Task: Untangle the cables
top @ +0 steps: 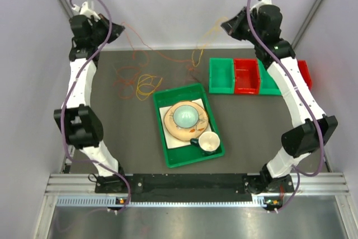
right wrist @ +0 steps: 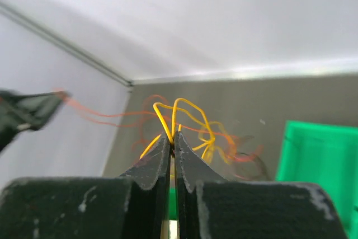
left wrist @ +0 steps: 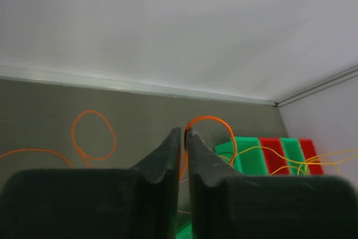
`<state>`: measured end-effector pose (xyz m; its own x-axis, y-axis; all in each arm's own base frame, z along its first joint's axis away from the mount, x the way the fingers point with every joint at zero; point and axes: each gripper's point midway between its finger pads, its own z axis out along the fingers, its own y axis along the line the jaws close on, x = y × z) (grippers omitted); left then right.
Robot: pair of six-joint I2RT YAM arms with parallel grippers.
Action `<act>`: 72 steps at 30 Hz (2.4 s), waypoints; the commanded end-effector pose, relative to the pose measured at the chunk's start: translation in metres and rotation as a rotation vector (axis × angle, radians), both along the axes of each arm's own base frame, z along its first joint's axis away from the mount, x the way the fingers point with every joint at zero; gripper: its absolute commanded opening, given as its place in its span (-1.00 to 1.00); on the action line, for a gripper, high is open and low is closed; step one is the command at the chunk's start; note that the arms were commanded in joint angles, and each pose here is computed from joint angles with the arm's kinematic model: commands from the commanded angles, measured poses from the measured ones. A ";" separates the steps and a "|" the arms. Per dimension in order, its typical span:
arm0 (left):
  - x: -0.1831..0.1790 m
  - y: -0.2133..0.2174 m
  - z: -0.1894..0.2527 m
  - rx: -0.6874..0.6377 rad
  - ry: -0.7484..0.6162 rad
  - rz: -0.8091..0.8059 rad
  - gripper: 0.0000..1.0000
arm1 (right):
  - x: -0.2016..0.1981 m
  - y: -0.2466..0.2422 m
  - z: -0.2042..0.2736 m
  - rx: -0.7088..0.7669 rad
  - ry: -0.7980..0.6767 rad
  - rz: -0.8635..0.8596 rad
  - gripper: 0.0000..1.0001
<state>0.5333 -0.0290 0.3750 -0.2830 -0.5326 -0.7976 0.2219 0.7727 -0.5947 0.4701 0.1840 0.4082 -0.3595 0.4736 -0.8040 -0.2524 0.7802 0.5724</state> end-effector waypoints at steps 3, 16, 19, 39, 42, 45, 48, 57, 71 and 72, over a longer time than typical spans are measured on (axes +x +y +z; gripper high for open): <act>0.040 -0.028 -0.012 0.068 0.054 -0.083 0.67 | -0.017 0.043 0.072 0.072 -0.143 0.114 -1.00; -0.065 -0.102 -0.057 0.036 -0.010 -0.430 0.98 | 0.007 0.111 0.101 0.210 -0.137 0.100 -1.00; -0.082 -0.111 -0.072 -0.004 -0.039 -0.484 0.97 | 0.013 0.128 0.098 0.229 -0.158 0.029 -1.00; -0.079 -0.208 -0.160 0.214 -0.168 -0.427 0.92 | 0.033 0.157 0.095 0.379 -0.158 -0.039 -1.00; -0.075 -0.216 -0.174 0.216 -0.146 -0.420 0.92 | 0.029 0.150 0.102 0.383 -0.172 -0.055 -1.00; -0.071 -0.231 -0.178 0.203 -0.156 -0.429 0.92 | 0.023 0.145 0.111 0.395 -0.183 -0.059 -1.00; -0.064 -0.243 -0.185 0.218 -0.154 -0.422 0.92 | 0.019 0.143 0.117 0.404 -0.193 -0.058 -1.00; -0.039 -0.260 -0.190 0.229 -0.168 -0.369 0.81 | 0.014 0.134 0.121 0.404 -0.194 -0.067 -1.00; -0.019 -0.269 -0.175 0.202 -0.169 -0.351 -1.00 | 0.016 0.125 0.113 0.397 -0.177 -0.088 -1.00; -0.020 -0.264 -0.177 0.227 -0.169 -0.339 -1.00 | 0.016 0.118 0.115 0.397 -0.181 -0.101 -1.00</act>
